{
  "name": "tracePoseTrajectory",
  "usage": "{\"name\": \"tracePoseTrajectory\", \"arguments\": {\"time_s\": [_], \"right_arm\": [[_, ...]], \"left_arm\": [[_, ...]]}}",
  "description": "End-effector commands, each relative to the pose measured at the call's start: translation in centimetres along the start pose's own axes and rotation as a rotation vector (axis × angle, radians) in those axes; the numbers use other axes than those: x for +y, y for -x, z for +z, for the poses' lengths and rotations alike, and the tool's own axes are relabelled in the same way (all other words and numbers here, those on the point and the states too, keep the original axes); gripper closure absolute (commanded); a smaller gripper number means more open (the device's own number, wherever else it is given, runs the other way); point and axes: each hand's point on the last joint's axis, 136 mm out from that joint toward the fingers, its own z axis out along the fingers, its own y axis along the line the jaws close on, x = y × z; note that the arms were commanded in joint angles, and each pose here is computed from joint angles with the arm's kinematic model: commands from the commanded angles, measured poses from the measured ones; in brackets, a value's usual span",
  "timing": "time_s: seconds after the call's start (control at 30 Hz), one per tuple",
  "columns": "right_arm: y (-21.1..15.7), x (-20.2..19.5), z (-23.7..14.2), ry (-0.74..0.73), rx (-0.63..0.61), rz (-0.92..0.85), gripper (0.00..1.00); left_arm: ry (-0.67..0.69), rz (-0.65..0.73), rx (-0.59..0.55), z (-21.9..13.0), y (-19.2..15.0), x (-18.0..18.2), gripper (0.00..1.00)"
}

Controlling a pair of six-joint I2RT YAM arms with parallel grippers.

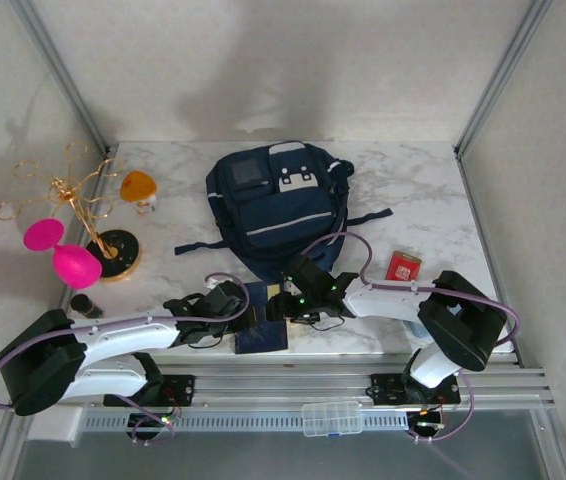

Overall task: Pack the student bag
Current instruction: Pick up the book from the bottom-center of the table.

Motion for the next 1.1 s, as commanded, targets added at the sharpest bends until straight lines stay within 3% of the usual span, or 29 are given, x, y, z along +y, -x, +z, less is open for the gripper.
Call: {"name": "tracePoseTrajectory", "arguments": {"time_s": [0.0,0.33,0.8,0.97,1.07], "right_arm": [[0.8,3.0,-0.4,0.095,-0.011,-0.017,0.41],[0.5,4.9,-1.7,0.185,-0.001,0.023,0.52],[0.1,1.3,-0.7,0.038,-0.008,0.068,0.81],[-0.2,3.9,-1.1,0.108,-0.016,0.018,0.98],[-0.6,4.1,-0.7,0.087,-0.011,-0.005,1.00]], "left_arm": [[0.062,-0.014,-0.020,0.3,-0.3,1.8,0.55],[0.104,-0.014,-0.019,0.4,-0.7,2.8,0.57],[0.105,-0.003,-0.018,0.5,-0.7,2.6,0.56],[0.087,-0.015,-0.046,-0.1,-0.1,2.1,0.51],[0.068,-0.033,-0.081,-0.9,0.7,1.7,0.46]]}}
